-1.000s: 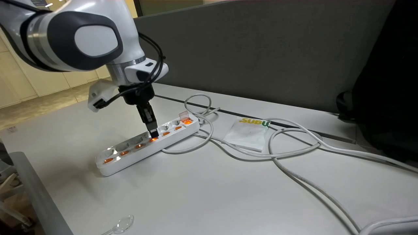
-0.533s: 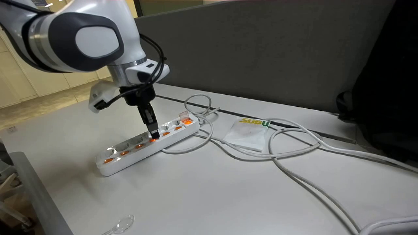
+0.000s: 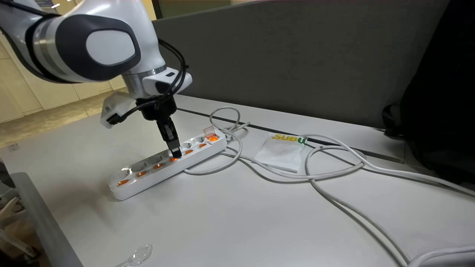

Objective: Flip the fourth switch from the left on the adaptor.

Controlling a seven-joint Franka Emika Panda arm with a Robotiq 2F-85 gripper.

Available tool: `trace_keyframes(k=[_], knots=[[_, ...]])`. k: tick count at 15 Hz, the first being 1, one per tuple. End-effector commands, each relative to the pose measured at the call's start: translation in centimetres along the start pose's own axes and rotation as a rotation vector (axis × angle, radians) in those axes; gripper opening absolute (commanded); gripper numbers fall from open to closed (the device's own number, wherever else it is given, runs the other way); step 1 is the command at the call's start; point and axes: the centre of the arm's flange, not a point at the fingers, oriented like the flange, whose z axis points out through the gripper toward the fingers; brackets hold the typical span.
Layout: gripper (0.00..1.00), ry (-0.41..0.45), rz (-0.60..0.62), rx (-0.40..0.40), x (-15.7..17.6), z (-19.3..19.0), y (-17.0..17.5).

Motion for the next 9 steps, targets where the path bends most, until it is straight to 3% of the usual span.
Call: trace_keyframes(k=[1, 9], knots=[[0.00, -0.026, 0.042, -0.034, 0.29, 1.91, -0.19], [0.00, -0.122, 0.106, -0.032, 0.81, 2.58, 0.28]])
